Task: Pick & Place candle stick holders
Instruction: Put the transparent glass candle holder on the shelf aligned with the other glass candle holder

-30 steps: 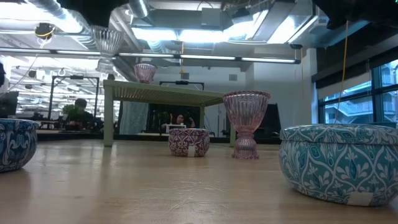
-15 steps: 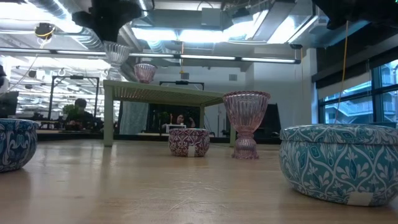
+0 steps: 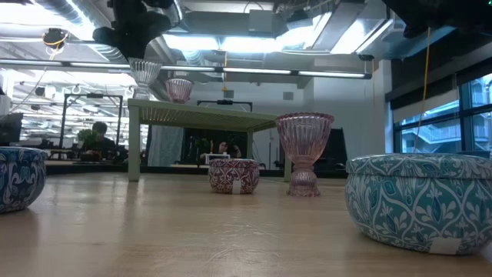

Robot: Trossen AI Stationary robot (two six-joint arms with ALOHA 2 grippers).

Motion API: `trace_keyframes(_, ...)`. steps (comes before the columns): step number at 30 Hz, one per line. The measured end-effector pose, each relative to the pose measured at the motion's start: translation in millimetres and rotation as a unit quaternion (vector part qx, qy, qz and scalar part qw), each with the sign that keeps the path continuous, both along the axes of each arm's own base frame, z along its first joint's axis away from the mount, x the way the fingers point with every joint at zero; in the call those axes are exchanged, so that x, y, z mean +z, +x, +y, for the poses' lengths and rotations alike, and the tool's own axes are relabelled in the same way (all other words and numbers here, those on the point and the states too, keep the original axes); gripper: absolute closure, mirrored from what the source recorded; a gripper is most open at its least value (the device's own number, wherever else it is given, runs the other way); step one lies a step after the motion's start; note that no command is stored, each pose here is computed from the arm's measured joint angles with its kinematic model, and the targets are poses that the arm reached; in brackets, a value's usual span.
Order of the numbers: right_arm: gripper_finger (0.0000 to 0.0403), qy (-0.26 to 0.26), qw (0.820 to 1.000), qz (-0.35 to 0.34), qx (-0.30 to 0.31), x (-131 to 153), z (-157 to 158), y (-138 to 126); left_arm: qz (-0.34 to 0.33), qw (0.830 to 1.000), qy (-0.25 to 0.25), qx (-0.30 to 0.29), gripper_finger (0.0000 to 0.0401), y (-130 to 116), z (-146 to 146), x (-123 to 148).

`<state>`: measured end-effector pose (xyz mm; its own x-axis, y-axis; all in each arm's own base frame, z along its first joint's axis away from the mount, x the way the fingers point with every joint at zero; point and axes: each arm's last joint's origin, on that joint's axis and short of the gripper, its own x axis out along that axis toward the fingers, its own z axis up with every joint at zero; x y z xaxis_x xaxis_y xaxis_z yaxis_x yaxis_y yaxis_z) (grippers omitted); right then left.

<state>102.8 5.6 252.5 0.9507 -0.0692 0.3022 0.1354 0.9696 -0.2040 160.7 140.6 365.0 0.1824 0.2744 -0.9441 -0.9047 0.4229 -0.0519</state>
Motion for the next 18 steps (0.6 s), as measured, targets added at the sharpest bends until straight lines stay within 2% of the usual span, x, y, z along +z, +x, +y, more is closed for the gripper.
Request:
trace_keyframes(8, 0.0238, 0.001, 1.0, 0.006, 0.001, -1.0, 0.1, 0.4, -0.01, 1.0, -0.016, -0.013, 0.0383, -8.2, 9.1, -0.8)
trace_keyframes(18, 0.0238, 0.001, 1.0, 0.005, 0.0, -1.0, 0.0, 0.3, -0.019, 0.999, -0.028, -0.026, 0.0383, -2.5, 14.1, -21.4)
